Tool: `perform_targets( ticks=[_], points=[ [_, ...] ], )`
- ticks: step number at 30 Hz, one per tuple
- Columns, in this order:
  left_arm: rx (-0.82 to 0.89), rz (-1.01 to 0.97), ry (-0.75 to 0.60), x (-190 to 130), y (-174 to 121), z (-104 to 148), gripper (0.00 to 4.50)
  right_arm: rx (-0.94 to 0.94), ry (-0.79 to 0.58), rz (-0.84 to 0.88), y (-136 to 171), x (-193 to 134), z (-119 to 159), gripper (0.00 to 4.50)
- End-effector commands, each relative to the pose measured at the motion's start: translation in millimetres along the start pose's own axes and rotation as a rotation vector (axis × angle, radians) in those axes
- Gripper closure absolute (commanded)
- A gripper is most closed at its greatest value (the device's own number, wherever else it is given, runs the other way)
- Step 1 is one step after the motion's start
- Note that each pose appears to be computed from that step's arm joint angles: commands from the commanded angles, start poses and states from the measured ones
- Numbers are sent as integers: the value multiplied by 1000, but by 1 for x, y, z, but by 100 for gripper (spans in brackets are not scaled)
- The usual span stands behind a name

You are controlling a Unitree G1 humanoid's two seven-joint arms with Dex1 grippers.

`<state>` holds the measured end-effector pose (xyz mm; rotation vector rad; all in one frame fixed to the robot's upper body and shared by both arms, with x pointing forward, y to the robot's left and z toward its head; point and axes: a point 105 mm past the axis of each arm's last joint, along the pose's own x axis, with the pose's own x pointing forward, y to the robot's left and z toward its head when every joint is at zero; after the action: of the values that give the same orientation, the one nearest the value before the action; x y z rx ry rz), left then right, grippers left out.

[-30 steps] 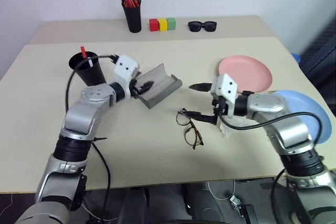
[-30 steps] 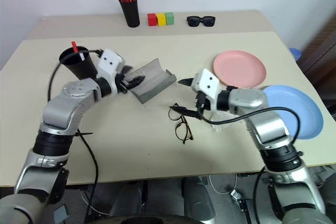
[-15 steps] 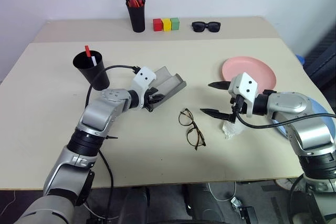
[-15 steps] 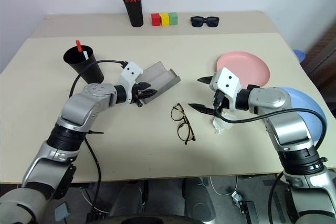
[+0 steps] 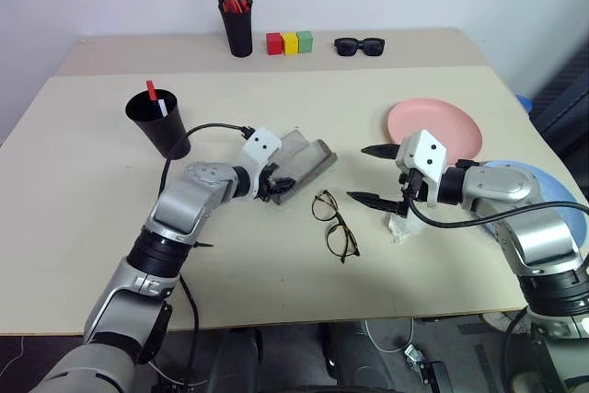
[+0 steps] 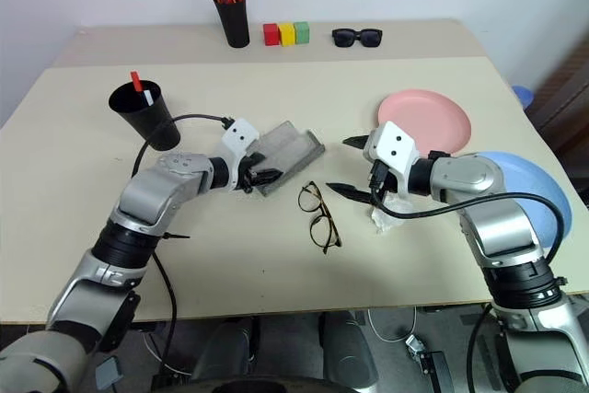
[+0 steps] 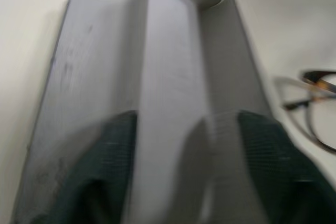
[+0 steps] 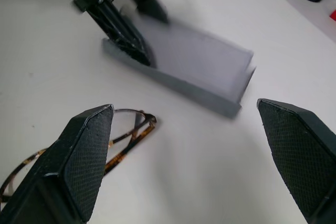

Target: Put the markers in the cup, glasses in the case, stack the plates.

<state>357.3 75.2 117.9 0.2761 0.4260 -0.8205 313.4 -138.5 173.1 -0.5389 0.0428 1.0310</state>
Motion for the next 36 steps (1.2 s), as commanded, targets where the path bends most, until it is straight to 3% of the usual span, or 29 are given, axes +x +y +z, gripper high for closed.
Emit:
perform_targets(
  ticks=[1, 9, 12, 16, 22, 31, 34, 36],
  points=[
    [59, 42, -36, -8, 7, 11, 374, -48, -37, -8, -1, 1, 12, 0],
    [63, 135, -121, -27, 43, 15, 374, -49, -55, -17, 2, 3, 15, 0],
    [-22, 54, -168, -41, 43, 20, 291, -49, -59, -26, 3, 3, 15, 0],
    [-49, -110, -179, -52, 19, 25, 95, -42, -41, -12, 8, -4, 13, 0],
    [50, -293, -103, -51, -21, 14, 95, -27, -32, 4, 21, -6, 10, 0],
    [84, -237, -11, -22, -24, 3, 95, -9, -36, 7, 31, -4, 11, 0],
    [95, -240, -17, -18, -26, 1, 172, -10, -25, 7, 30, -5, 10, 0],
    [97, -250, -30, -19, -28, 2, 269, -12, -16, 9, 29, -6, 8, 0]
  ],
)
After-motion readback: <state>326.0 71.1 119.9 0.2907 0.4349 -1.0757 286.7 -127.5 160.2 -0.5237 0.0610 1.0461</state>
